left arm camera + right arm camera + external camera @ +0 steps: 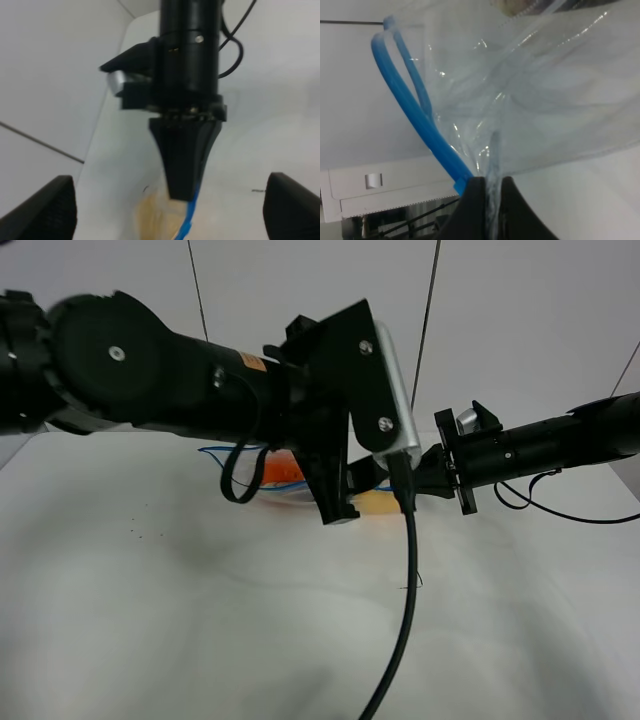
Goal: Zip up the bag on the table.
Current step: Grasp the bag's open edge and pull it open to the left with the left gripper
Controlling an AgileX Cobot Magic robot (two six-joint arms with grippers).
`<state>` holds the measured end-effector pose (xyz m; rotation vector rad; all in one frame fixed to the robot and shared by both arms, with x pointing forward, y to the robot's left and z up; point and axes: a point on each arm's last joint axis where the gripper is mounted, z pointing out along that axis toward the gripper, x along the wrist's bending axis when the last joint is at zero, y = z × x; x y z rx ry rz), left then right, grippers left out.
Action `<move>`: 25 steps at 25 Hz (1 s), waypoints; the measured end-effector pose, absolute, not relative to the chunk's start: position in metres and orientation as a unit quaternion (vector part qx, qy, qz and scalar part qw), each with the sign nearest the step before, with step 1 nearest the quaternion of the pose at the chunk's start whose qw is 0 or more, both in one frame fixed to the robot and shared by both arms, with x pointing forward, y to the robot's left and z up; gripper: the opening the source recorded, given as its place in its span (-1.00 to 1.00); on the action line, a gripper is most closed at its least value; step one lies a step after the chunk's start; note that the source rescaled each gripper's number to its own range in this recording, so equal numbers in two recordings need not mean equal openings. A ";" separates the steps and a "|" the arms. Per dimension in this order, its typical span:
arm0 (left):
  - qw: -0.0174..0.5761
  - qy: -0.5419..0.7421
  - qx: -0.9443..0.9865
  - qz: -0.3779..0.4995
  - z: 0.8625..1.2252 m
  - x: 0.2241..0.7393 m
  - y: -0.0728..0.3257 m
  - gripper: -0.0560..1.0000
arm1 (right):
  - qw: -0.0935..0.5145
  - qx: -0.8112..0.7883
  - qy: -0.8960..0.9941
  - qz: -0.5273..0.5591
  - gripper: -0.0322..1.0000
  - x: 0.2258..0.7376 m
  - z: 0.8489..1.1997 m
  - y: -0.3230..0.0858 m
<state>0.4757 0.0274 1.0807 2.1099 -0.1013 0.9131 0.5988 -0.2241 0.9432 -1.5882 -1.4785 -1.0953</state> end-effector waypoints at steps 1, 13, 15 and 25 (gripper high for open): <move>0.407 -0.042 0.838 0.361 1.076 0.476 0.023 1.00 | 0.348 -0.613 -0.570 -0.422 -0.94 0.599 0.943 -0.224; 0.371 -0.022 0.815 0.445 1.012 0.488 0.020 1.00 | 0.349 -0.613 -0.569 -0.422 -0.94 0.599 0.943 -0.224; 0.366 -0.018 0.814 0.451 1.003 0.492 0.019 1.00 | 0.349 -0.614 -0.569 -0.422 -0.94 0.599 0.943 -0.224; 0.347 -0.003 0.801 0.488 0.966 0.507 0.012 1.00 | 0.350 -0.615 -0.567 -0.423 -0.94 0.599 0.944 -0.224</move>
